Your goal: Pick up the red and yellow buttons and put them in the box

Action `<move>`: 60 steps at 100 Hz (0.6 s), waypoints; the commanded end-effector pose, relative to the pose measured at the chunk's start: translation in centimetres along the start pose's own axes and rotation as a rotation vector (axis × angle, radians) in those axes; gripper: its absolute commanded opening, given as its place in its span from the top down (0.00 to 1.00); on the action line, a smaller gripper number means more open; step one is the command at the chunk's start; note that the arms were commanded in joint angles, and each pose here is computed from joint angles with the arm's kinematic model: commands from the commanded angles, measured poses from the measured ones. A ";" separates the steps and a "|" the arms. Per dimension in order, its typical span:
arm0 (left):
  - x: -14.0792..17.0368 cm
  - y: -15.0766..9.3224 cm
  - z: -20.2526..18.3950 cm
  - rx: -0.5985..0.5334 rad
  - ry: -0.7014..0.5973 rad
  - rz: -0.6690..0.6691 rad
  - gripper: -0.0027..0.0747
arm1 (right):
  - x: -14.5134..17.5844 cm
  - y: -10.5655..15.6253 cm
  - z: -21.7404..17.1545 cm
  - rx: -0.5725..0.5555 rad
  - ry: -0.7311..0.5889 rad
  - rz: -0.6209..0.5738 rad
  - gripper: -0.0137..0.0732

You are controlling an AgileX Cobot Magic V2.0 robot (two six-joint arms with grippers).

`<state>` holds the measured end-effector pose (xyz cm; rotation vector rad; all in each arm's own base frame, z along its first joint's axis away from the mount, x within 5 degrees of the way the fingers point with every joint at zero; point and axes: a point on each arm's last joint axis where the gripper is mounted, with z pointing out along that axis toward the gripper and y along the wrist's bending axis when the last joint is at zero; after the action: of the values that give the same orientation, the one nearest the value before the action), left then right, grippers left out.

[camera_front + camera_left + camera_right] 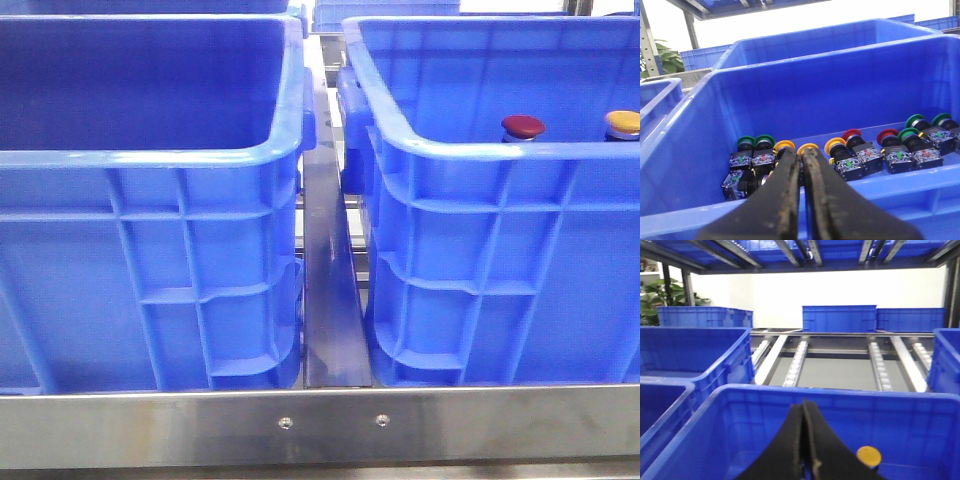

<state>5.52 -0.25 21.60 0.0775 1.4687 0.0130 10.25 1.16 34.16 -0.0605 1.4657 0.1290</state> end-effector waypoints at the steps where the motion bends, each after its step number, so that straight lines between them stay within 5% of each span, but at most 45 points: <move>1: 0.8 -0.1 -0.2 -0.002 -0.066 -0.021 0.99 | -0.6 0.4 0.0 -0.043 0.006 0.008 0.92; 24: 0.8 -0.1 -0.2 -0.002 -0.066 -0.021 0.99 | -0.1 0.0 -0.4 0.009 0.060 0.038 0.92; 60: 0.8 -0.1 -0.2 -0.002 -0.066 -0.021 0.99 | 0.0 -0.3 -3.0 0.057 -0.040 0.040 0.92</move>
<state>5.52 -0.25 21.60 0.0775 1.4687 0.0130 8.00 0.65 32.84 0.0160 1.5539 0.1382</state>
